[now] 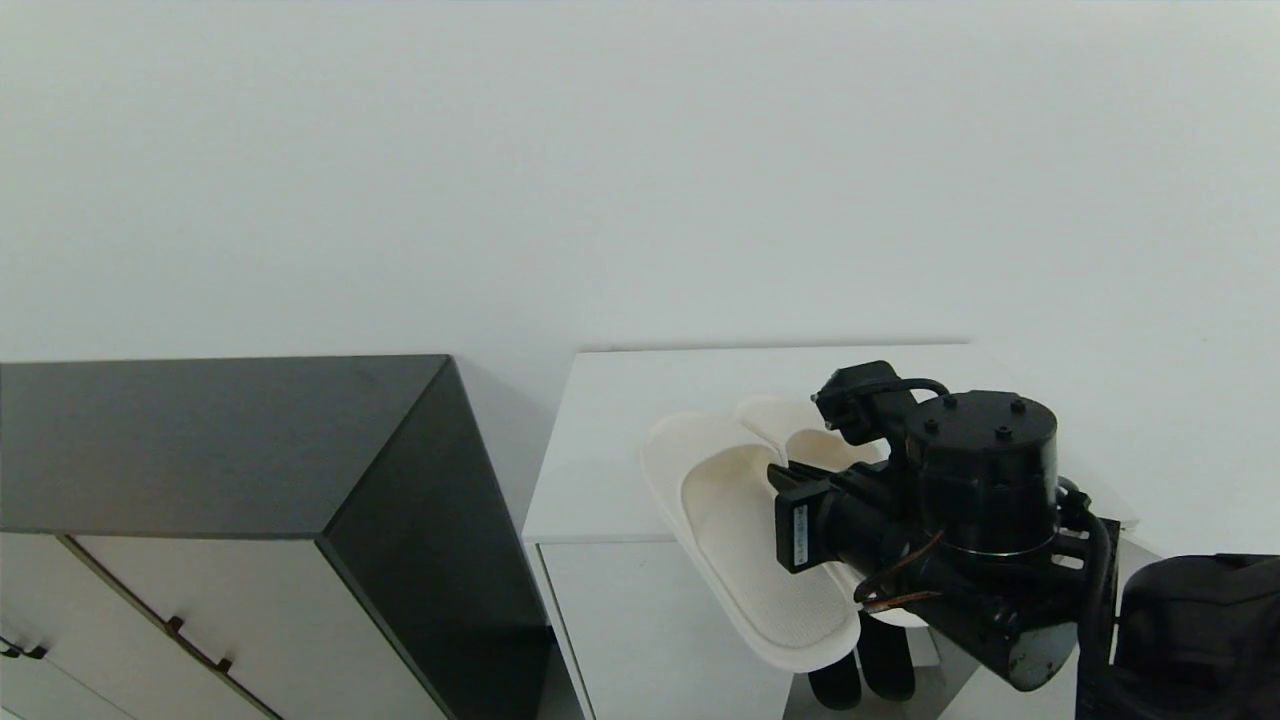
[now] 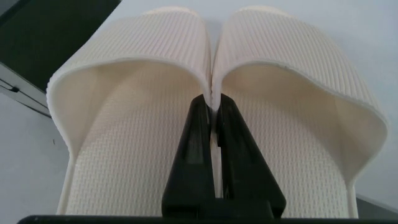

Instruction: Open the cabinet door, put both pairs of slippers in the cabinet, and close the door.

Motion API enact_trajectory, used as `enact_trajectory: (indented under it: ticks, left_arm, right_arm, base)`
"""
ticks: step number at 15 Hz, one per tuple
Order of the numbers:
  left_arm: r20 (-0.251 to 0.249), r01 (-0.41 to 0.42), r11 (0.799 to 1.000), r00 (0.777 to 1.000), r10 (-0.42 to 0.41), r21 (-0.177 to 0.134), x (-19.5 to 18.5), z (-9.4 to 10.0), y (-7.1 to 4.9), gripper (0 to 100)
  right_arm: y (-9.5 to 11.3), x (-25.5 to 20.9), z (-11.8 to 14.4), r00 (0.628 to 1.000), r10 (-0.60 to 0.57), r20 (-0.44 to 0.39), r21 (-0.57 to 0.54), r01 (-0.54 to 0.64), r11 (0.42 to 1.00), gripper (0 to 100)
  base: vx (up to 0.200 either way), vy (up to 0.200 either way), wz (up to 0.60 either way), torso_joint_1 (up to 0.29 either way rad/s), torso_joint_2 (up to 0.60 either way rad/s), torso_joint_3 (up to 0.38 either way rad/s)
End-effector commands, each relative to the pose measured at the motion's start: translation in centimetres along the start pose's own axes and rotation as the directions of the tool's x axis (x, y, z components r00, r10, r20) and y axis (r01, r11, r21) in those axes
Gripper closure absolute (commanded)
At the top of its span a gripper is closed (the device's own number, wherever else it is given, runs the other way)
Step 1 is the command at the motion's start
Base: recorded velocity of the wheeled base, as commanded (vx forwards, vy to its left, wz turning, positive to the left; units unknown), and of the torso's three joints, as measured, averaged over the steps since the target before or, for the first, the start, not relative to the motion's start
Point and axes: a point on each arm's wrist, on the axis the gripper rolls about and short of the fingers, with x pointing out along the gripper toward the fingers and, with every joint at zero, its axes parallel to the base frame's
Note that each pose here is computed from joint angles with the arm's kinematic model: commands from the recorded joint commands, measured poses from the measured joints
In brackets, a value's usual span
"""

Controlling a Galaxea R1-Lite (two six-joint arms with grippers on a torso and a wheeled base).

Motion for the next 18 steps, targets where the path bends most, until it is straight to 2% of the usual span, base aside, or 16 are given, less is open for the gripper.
enact_trajectory:
  ticks: [1, 3, 15, 18]
  left_arm:
    - [0.0, -0.001, 1.0, 1.0, 0.001, -0.003, 0.0, 0.0, 0.0, 100]
    - [0.0, -0.001, 1.0, 1.0, 0.001, -0.002, 0.0, 0.0, 0.0, 100]
    - [0.0, -0.001, 1.0, 1.0, 0.001, -0.002, 0.0, 0.0, 0.0, 100]
    - [0.0, -0.001, 1.0, 1.0, 0.001, -0.002, 0.0, 0.0, 0.0, 100]
  right_arm:
    - [0.12, 0.26, -0.33, 1.0, -0.001, -0.009, -0.004, 0.001, 1.0, 100]
    - [0.18, 0.31, -0.42, 1.0, 0.0, -0.012, -0.006, 0.0, 1.0, 100]
    - [0.07, 0.12, -0.47, 1.0, -0.011, -0.01, -0.008, 0.011, 1.0, 100]
    - [0.06, -0.08, 0.0, 1.0, -0.01, 0.005, -0.001, 0.01, 1.0, 100]
  base:
    - [0.0, 0.0, 0.0, 0.0, 0.0, 0.0]
    - [0.0, 0.0, 0.0, 0.0, 0.0, 0.0]
    - [-0.2, 0.0, 0.0, 0.003, 0.0, 0.002]
    - [0.0, 0.0, 0.0, 0.0, 0.0, 0.0]
